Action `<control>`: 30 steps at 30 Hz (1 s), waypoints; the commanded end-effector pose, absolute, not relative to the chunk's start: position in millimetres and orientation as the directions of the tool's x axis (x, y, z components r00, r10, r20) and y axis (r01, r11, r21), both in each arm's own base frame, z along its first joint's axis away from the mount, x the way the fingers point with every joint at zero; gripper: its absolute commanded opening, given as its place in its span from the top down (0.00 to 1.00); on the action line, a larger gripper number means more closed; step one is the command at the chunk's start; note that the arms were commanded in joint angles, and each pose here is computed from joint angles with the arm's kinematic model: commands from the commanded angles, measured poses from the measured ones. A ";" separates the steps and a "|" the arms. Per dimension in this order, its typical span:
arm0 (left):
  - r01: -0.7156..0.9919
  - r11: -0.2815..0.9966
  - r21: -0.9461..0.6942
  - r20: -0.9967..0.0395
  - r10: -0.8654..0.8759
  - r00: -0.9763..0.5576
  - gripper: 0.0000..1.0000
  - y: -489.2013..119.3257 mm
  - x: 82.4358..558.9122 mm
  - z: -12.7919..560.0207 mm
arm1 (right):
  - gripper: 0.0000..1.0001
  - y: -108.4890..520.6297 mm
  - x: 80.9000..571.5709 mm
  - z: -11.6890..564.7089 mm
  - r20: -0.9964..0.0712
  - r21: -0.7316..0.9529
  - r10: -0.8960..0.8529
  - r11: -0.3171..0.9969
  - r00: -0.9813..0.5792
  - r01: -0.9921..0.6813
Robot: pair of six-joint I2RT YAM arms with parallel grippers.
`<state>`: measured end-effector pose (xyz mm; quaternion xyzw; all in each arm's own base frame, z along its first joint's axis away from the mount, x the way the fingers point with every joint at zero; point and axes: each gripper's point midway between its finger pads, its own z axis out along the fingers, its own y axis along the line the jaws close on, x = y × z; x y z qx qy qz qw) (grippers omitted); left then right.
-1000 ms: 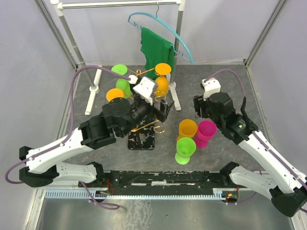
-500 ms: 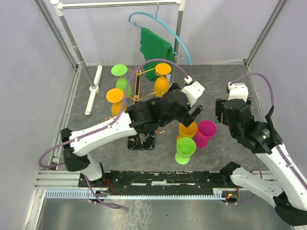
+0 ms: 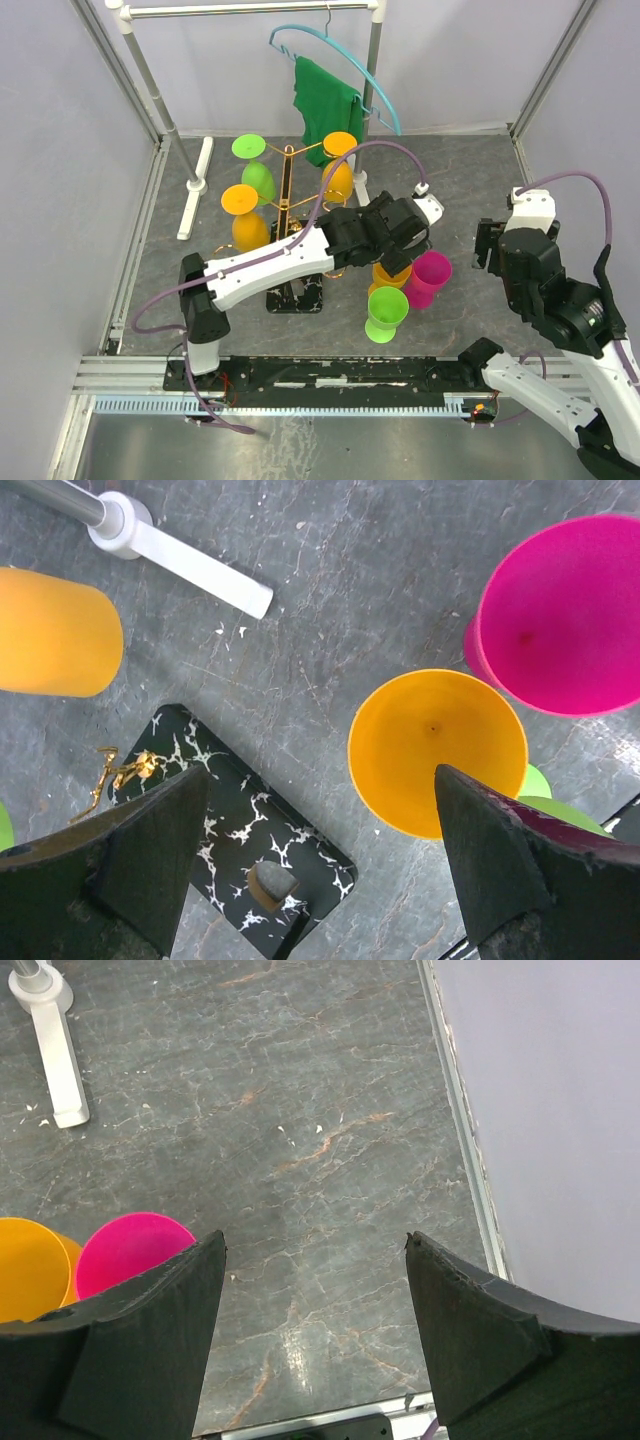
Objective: Place the wine glass upside down on the wine glass rack
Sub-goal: Pick up the wine glass at the center of the board.
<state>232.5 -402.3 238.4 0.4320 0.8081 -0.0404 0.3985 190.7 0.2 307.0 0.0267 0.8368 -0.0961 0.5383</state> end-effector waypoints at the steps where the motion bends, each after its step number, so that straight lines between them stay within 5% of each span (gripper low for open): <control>1: 0.745 0.605 0.281 -0.648 0.692 -0.318 0.01 -404.5 237.2 229.2 | 0.20 -8.3 186.9 318.4 -0.917 -0.135 -0.054 0.975 -0.395 0.178; 11: 0.776 0.582 0.243 -0.596 0.721 -0.354 0.07 -408.7 235.2 196.3 | 0.21 -14.0 181.2 321.7 -0.926 -0.129 -0.052 0.975 -0.374 0.183; 30: 0.814 0.560 0.154 -0.569 0.724 -0.391 0.60 -412.7 231.7 166.6 | 0.29 -11.3 183.6 317.1 -0.922 -0.135 -0.059 0.975 -0.382 0.175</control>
